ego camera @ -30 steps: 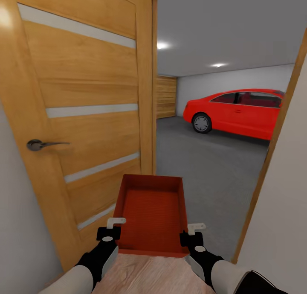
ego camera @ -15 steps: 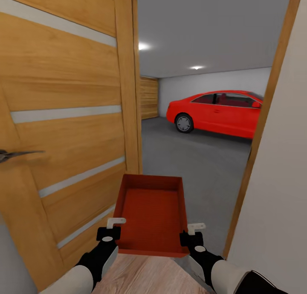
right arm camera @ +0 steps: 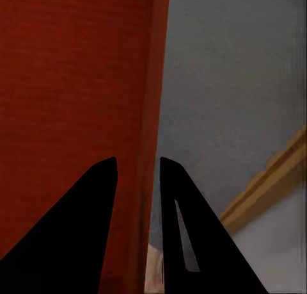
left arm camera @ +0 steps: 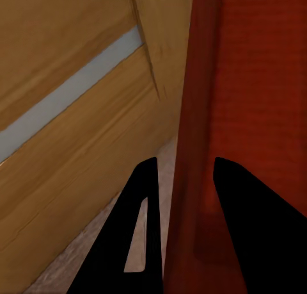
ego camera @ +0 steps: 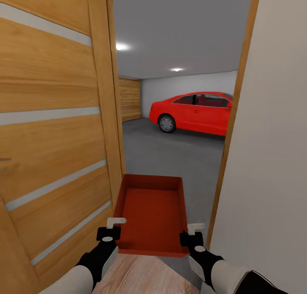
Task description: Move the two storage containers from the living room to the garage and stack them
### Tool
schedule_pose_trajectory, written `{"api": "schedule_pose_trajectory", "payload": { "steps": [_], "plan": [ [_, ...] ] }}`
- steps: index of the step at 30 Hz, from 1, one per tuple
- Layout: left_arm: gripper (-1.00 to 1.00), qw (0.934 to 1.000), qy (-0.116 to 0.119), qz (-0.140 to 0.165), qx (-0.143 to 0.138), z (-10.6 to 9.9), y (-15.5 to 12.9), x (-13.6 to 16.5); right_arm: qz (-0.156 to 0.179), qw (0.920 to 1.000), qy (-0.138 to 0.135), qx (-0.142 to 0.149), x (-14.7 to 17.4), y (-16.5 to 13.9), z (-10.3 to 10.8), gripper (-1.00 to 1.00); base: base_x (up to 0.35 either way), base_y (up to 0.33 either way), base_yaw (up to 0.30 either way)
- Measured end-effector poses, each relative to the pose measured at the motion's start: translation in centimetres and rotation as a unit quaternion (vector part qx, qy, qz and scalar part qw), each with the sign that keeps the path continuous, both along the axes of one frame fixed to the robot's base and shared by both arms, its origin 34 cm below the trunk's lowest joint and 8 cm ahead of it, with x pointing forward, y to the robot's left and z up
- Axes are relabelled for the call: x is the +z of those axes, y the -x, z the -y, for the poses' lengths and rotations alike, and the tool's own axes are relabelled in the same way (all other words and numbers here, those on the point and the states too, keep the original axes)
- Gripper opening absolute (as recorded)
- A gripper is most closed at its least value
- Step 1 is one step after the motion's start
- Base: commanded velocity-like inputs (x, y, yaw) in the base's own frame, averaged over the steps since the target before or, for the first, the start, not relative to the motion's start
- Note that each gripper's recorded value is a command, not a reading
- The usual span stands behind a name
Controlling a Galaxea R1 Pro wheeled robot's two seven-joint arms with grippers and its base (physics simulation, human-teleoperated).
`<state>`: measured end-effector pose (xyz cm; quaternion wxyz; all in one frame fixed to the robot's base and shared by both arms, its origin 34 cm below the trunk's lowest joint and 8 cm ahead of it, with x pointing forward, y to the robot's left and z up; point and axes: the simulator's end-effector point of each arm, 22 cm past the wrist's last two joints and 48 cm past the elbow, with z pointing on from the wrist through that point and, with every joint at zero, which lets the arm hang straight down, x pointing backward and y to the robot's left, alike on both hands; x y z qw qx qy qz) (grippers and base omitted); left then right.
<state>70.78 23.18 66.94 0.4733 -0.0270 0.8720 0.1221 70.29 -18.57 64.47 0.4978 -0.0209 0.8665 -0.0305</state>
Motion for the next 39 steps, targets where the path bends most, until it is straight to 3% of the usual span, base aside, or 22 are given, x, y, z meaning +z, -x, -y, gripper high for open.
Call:
{"api": "schedule_pose_trajectory", "payload": {
  "steps": [8,39],
  "plan": [
    [-1.00,1.0000,0.000,0.000,0.000,0.01,-0.01,0.08,0.000,1.0000,0.000,0.000,0.04,0.01,0.01,-1.00,0.233,0.214,-0.092],
    [-1.00,1.0000,0.000,0.000,-0.001,0.02,-0.03,0.09,0.000,1.0000,0.000,-0.001,0.04,0.01,0.02,-1.00,0.247,0.238,-0.281]
  ]
}}
